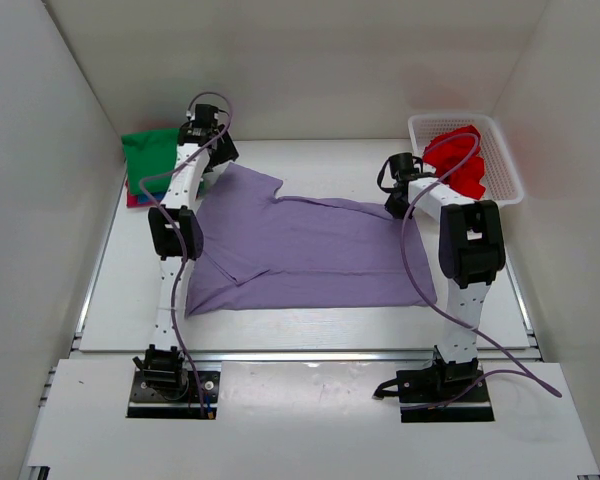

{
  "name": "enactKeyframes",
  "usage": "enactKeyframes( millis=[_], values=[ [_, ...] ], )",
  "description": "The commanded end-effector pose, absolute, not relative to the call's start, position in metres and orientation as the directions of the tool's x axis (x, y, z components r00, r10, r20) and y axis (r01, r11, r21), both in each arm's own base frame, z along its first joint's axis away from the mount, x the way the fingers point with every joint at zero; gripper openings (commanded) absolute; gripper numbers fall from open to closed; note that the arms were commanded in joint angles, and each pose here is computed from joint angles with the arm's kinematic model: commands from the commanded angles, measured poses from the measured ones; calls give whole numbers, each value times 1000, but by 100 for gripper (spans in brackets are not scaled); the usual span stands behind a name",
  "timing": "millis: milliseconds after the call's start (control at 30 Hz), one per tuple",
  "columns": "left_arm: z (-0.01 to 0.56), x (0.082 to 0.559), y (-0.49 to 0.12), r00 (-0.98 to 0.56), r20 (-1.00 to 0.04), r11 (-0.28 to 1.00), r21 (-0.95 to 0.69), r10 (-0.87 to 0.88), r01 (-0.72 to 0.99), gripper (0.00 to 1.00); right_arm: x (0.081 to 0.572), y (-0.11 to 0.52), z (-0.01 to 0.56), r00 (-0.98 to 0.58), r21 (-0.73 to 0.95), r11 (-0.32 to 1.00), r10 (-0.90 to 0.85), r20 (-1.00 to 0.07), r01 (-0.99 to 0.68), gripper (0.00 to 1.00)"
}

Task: Fold and stack the t-shirts
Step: Grap the side of the flattened tshirt furthest away from the robot with both arms

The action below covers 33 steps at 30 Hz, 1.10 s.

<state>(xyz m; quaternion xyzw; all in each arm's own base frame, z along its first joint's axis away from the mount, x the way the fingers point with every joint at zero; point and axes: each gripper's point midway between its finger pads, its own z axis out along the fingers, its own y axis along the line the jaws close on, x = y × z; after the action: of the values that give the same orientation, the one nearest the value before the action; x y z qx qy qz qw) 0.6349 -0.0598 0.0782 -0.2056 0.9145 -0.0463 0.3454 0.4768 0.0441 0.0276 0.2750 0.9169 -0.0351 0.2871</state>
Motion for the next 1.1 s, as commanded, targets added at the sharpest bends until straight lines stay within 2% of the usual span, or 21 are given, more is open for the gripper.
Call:
enactKeyframes(
  millis=[0, 133, 300, 400, 467, 500, 533, 700, 733, 800, 900, 1000, 1067],
  values=[
    [80, 638, -72, -667, -636, 919, -217, -389, -330, 81, 489, 46, 56, -628, 151, 844, 491, -604, 515, 0],
    [61, 642, -83, -677, -627, 922, -222, -385, -318, 88, 485, 44, 57, -620, 159, 843, 494, -610, 515, 0],
    [45, 641, -93, -706, -566, 904, -303, -425, -301, 98, 486, 44, 57, -618, 168, 842, 498, -608, 513, 0],
    [38, 638, -96, -722, -549, 905, -304, -421, -296, 97, 484, 48, 58, -626, 172, 847, 495, -603, 504, 0],
    [42, 637, -94, -722, -547, 904, -308, -424, -297, 85, 484, 45, 56, -625, 167, 845, 495, -604, 507, 0],
    [39, 639, -94, -720, -543, 900, -317, -432, -300, 63, 483, 47, 50, -633, 168, 847, 495, -594, 504, 0],
    [36, 638, -93, -724, -536, 898, -320, -435, -302, 48, 486, 46, 57, -621, 182, 845, 499, -604, 502, 0],
    [31, 637, -89, -722, -524, 890, -318, -452, -326, 40, 485, 47, 57, -622, 183, 846, 498, -604, 501, 0],
    [32, 636, -90, -727, -517, 889, -327, -451, -319, 41, 484, 49, 54, -627, 176, 849, 494, -603, 499, 1],
    [30, 632, -86, -734, -506, 890, -313, -453, -333, 81, 483, 47, 58, -621, 184, 845, 500, -603, 502, 0],
    [31, 626, -85, -733, -522, 900, -256, -437, -353, 92, 484, 43, 56, -617, 186, 841, 506, -603, 508, 0],
    [43, 627, -85, -716, -565, 911, -208, -410, -356, 99, 482, 41, 55, -625, 170, 845, 496, -603, 507, 0],
    [48, 627, -92, -714, -582, 919, -195, -390, -343, 99, 483, 40, 56, -622, 176, 846, 497, -605, 504, 0]
  ],
)
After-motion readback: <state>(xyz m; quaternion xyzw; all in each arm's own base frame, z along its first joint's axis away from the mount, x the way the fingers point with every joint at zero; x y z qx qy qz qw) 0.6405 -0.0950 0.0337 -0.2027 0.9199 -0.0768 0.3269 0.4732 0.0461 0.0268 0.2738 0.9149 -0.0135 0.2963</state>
